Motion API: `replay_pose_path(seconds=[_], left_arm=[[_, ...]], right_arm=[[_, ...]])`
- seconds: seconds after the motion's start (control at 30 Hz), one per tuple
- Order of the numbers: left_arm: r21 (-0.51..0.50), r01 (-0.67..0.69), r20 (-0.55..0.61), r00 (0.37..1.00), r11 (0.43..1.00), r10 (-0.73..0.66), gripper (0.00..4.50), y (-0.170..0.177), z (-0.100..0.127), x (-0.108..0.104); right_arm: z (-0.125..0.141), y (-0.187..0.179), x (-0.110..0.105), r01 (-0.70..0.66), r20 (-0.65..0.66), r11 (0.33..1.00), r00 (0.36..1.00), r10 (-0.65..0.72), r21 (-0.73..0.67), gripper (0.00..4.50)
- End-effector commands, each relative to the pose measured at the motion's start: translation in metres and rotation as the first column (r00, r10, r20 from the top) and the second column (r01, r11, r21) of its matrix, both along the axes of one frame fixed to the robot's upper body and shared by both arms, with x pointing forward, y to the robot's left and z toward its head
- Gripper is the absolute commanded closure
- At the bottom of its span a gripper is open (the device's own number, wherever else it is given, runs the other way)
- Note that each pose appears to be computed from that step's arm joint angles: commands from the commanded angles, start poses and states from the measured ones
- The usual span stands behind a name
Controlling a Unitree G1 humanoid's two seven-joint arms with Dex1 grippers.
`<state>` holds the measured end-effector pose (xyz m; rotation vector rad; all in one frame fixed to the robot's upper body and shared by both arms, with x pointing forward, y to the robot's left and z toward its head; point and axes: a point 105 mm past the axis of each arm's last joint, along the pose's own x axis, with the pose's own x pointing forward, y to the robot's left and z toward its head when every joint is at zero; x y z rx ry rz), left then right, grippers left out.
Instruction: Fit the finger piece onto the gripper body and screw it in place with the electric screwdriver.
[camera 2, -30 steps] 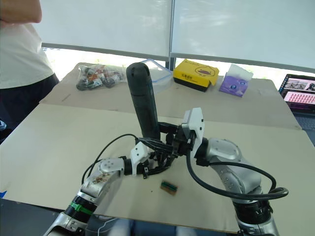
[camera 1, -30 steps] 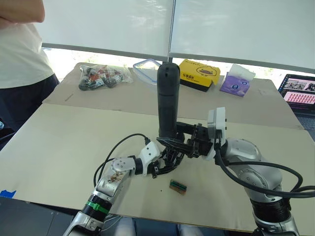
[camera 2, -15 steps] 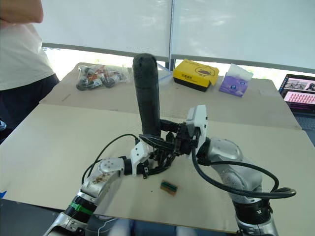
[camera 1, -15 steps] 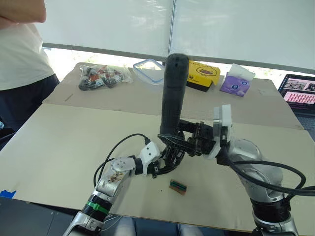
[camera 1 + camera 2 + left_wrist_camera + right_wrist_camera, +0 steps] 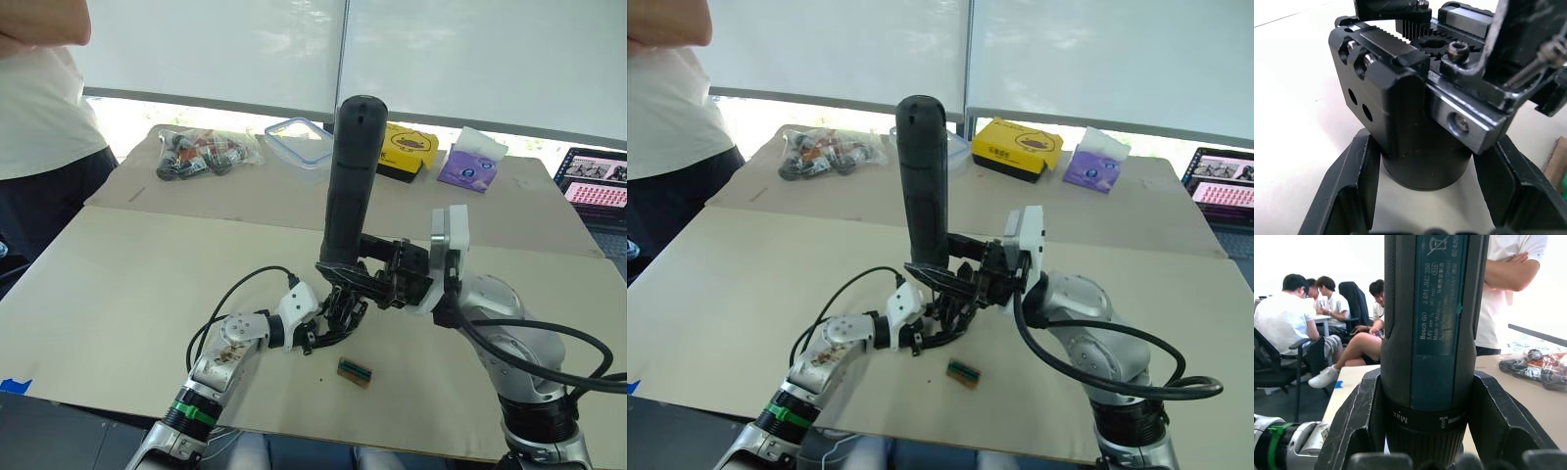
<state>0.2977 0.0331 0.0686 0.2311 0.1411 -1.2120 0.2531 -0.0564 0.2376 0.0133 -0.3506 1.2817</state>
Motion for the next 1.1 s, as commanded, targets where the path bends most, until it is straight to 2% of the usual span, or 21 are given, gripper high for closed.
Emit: replay_pose_path(seconds=[0.03,1.1], left_arm=[[0.035,0.049,-0.090,0.995,0.998,-0.045,2.21,-0.006,-0.021,-0.015],[0.036,0.046,-0.103,0.994,0.998,-0.043,2.21,-0.006,-0.024,-0.016]], right_arm=[[0.017,0.001,-0.007,-0.014,0.098,0.999,0.995,0.011,0.032,2.58],[0.004,0.001,-0.001,0.022,0.072,1.000,0.997,-0.022,0.004,2.58]])
